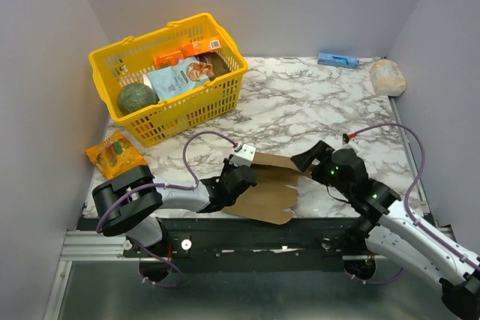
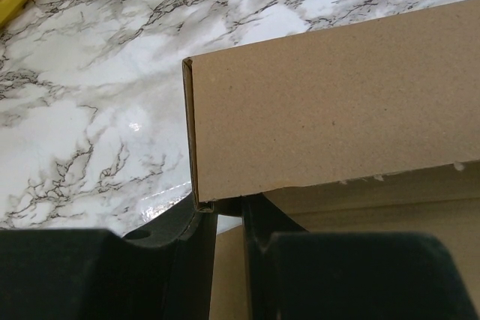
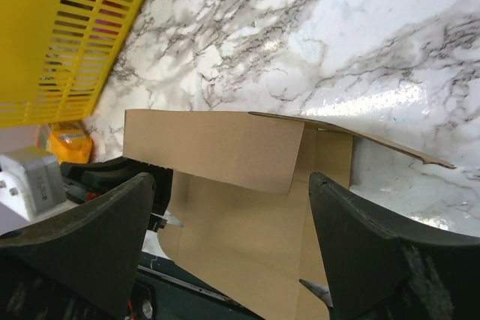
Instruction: Fold the paper box
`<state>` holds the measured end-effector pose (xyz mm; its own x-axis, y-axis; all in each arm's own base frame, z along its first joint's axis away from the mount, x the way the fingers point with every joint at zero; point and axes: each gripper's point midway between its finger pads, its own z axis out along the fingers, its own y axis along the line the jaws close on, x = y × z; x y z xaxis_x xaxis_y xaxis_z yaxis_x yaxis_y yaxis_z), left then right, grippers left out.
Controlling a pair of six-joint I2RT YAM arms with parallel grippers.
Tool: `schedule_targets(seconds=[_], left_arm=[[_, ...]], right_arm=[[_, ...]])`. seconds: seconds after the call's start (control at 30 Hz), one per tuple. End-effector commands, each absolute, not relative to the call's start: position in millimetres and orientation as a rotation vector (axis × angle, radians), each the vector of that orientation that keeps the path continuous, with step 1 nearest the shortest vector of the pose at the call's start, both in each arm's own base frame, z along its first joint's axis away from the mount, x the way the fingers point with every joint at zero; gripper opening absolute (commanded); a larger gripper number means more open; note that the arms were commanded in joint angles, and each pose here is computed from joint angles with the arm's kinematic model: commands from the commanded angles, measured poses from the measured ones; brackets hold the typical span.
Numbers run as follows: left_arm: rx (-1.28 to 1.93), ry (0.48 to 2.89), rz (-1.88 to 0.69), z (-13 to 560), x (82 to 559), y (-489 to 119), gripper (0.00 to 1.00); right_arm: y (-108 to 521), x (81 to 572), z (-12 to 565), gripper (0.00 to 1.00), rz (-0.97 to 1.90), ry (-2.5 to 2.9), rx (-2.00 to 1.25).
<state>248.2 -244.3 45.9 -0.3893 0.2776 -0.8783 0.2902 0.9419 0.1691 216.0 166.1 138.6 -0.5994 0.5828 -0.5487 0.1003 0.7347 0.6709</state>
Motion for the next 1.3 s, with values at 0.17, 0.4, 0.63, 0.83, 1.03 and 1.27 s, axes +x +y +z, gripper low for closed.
schedule_targets(seconds=[0.17, 0.4, 0.63, 0.83, 1.03, 1.27], left_arm=[[0.412, 1.993, 0.029, 47.2, 245.7, -235.9, 0.26], [0.401, 1.987, 0.028, 49.4, 245.0, -233.6, 0.26], [0.401, 1.98, 0.031, 50.7, 244.7, -231.8, 0.26], [0.398, 1.977, 0.032, 51.4, 244.5, -231.2, 0.26], [0.397, 1.973, 0.029, 52.0, 244.1, -230.9, 0.26], [0.398, 1.969, 0.02, 52.9, 242.7, -233.1, 0.26]], right_arm=[[186.6, 225.7, 166.6, 0.89, 0.775, 2.174, 0.372], [196.7, 227.5, 144.8, 0.87, 0.783, 2.243, 0.401], [208.3, 227.4, 132.2, 0.85, 0.857, 2.256, 0.418], [218.9, 225.0, 120.5, 0.85, 0.936, 2.283, 0.46], [220.8, 232.3, 126.0, 0.82, 1.002, 2.211, 0.509], [225.2, 240.5, 127.2, 0.77, 1.119, 2.169, 0.589]])
